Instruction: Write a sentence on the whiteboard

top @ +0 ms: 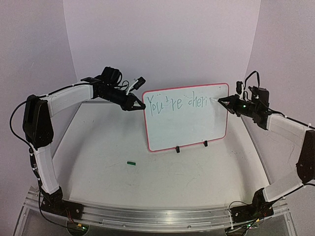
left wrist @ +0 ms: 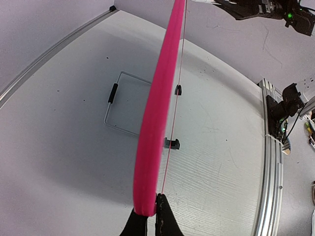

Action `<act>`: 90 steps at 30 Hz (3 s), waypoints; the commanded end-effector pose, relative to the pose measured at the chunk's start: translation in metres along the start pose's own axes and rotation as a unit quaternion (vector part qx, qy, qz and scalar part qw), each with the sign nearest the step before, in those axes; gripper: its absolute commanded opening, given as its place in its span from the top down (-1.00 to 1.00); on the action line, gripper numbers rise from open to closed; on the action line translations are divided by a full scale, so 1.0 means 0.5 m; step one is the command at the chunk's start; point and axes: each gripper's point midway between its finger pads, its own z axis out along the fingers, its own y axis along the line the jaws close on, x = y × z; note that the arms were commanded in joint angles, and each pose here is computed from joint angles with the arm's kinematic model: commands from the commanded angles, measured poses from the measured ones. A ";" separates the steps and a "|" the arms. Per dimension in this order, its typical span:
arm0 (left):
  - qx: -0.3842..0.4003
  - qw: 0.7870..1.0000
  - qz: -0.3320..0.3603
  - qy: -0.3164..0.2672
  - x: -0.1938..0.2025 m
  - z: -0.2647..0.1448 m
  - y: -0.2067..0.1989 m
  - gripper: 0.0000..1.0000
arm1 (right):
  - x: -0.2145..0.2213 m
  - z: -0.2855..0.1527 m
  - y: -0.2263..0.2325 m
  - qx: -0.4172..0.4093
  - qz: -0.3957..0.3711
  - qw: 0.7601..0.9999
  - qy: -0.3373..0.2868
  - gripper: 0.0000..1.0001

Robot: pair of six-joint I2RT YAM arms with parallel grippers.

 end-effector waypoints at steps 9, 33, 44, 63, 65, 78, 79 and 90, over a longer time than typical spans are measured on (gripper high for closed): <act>-0.010 0.999 -0.002 0.034 0.042 0.016 0.006 1.00 | -0.046 0.018 0.006 -0.009 -0.014 1.000 -0.019 1.00; -0.011 0.999 -0.001 0.035 0.041 0.015 0.006 1.00 | -0.006 0.013 -0.034 0.028 0.006 1.000 -0.003 1.00; -0.011 0.999 0.002 0.033 0.038 0.011 0.003 1.00 | 0.003 0.006 -0.042 0.041 0.005 0.999 0.003 1.00; -0.013 0.999 0.004 0.030 0.033 0.005 -0.001 1.00 | 0.019 0.024 -0.030 0.012 0.010 0.999 0.036 1.00; -0.013 0.999 0.004 0.029 0.031 0.004 -0.001 1.00 | 0.015 0.023 -0.025 0.009 0.009 0.999 0.034 1.00; -0.013 0.999 0.004 0.029 0.032 0.004 -0.001 1.00 | -0.070 -0.026 0.044 0.001 -0.014 0.999 -0.033 1.00; -0.013 0.999 0.004 0.029 0.032 0.004 -0.001 1.00 | -0.075 -0.026 0.043 0.005 -0.015 0.999 -0.037 1.00; -0.013 0.999 0.003 0.032 0.036 0.007 0.001 1.00 | -0.102 0.004 0.032 0.010 -0.024 0.999 -0.040 1.00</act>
